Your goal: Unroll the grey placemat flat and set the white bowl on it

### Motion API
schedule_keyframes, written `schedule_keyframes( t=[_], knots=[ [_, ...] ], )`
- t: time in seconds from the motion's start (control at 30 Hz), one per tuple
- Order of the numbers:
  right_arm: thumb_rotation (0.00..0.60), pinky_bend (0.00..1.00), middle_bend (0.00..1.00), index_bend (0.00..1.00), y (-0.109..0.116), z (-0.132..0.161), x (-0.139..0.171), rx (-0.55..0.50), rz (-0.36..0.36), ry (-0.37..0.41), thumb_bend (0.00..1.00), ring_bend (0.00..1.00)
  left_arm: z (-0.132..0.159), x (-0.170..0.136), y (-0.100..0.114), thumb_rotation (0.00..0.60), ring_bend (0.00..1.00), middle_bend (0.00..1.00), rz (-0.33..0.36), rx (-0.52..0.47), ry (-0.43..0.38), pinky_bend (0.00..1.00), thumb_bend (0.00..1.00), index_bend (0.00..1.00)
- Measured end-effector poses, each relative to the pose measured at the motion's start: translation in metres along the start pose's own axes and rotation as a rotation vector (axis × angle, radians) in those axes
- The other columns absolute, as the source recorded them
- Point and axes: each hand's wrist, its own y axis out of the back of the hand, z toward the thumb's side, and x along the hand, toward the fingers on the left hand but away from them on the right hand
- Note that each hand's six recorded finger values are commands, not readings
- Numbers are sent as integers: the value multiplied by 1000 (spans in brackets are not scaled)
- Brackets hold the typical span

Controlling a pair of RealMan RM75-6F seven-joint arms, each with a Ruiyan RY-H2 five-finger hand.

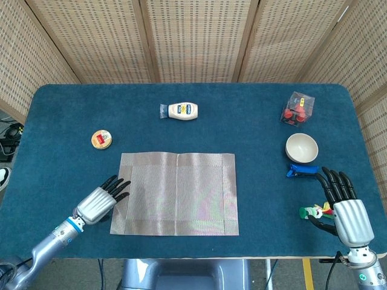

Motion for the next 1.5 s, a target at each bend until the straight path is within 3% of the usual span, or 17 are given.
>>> schedule_keyframes(
  t=[0.13, 0.33, 0.57, 0.9, 1.13, 1.23, 1.5],
  knots=[
    [600, 0, 0, 46, -1, -2, -1, 6, 6, -8, 0, 0, -10, -10, 16, 600, 0, 0, 28, -59, 18, 0, 0, 0],
    [600, 0, 0, 59, -5, -8, -3, 22, 22, -34, 0, 0, -31, -28, 49, 600, 0, 0, 118, -130, 108, 0, 0, 0],
    [600, 0, 0, 75, -19, -28, -20, 73, 88, -98, 0, 0, -59, -61, 81, 600, 0, 0, 263, -230, 341, 0, 0, 0],
    [600, 0, 0, 164, -48, -59, -86, 203, 253, -139, 0, 0, -70, -98, 95, 600, 0, 0, 319, -219, 593, 0, 0, 0],
    [600, 0, 0, 244, -69, -85, -138, 197, 335, -240, 0, 0, -76, -105, 97, 600, 0, 0, 321, -210, 638, 0, 0, 0],
    [600, 0, 0, 333, -76, -93, -158, 186, 348, -283, 0, 0, -76, -105, 95, 600, 0, 0, 314, -215, 633, 0, 0, 0],
    [600, 0, 0, 421, -98, -102, -192, 146, 398, -371, 19, 0, -78, -105, 94, 600, 0, 0, 307, -224, 625, 0, 0, 0]
  ],
)
